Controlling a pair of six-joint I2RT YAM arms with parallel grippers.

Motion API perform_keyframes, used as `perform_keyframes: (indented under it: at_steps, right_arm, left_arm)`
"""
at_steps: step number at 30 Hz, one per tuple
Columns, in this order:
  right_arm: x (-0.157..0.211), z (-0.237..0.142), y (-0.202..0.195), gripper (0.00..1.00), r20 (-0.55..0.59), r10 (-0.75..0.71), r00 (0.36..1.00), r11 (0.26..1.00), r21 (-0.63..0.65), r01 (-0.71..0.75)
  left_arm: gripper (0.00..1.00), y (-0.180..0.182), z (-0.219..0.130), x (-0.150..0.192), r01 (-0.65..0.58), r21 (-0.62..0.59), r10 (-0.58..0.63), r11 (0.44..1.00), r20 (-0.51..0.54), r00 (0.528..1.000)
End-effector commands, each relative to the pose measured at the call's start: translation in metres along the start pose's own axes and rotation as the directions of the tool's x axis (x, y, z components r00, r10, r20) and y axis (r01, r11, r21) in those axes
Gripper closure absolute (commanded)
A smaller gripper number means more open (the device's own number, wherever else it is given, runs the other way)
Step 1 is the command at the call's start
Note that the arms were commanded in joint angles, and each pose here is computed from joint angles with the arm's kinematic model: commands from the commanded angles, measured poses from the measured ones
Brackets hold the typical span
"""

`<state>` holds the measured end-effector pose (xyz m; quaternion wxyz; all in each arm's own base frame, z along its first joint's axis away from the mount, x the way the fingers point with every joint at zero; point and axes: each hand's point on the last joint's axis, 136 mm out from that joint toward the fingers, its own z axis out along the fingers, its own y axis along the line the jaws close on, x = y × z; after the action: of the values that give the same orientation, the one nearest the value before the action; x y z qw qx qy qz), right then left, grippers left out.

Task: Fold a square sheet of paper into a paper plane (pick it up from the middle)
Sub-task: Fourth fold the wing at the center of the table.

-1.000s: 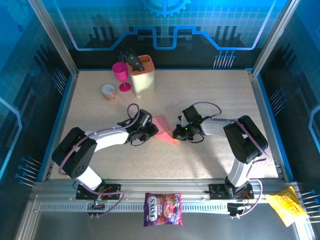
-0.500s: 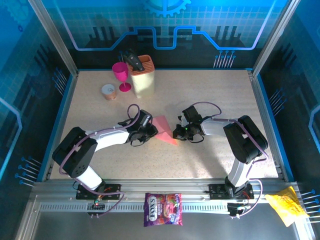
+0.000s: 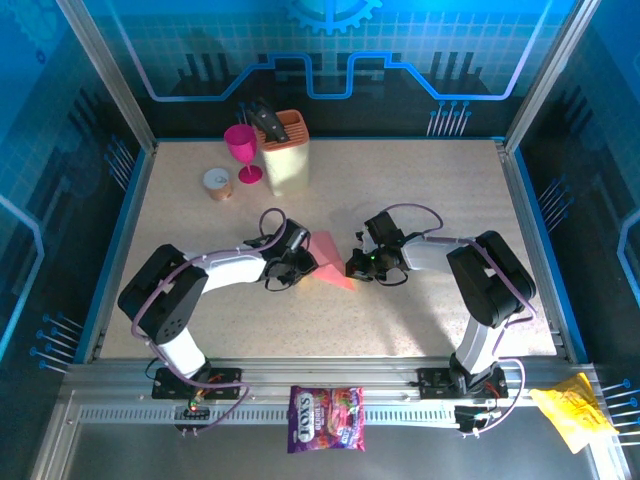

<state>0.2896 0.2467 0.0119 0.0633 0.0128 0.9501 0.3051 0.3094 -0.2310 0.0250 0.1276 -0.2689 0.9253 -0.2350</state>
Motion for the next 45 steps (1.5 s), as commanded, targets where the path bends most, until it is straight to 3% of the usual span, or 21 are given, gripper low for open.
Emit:
perform_keyframes:
  at_steps: [1,8,16,27,45]
  right_arm:
    - [0.017,0.01,-0.033,1.0,-0.05,0.054,0.997,0.994,0.097,-0.049]
    - [0.018,0.01,-0.034,1.0,-0.051,0.054,0.997,0.994,0.097,-0.049]
    - [0.018,0.01,-0.033,1.0,-0.05,0.051,0.997,0.994,0.096,-0.046]
    - [0.018,0.011,-0.034,1.0,-0.051,0.053,0.997,0.994,0.097,-0.048]
    - [0.018,0.01,-0.034,1.0,-0.051,0.052,0.997,0.994,0.098,-0.046]
  left_arm:
    - [0.69,-0.013,0.0,-0.003,-0.001,0.025,0.001,1.0,-0.011,1.0]
    - [0.69,-0.014,-0.002,-0.003,-0.006,0.034,0.006,0.999,-0.01,1.0]
    - [0.7,0.01,-0.004,-0.003,0.022,-0.088,-0.022,0.996,0.007,1.0]
    - [0.7,-0.009,0.009,-0.002,0.01,-0.039,-0.011,0.999,-0.027,1.0]
    - [0.7,-0.02,-0.008,-0.004,0.011,0.015,-0.01,1.0,-0.01,1.0]
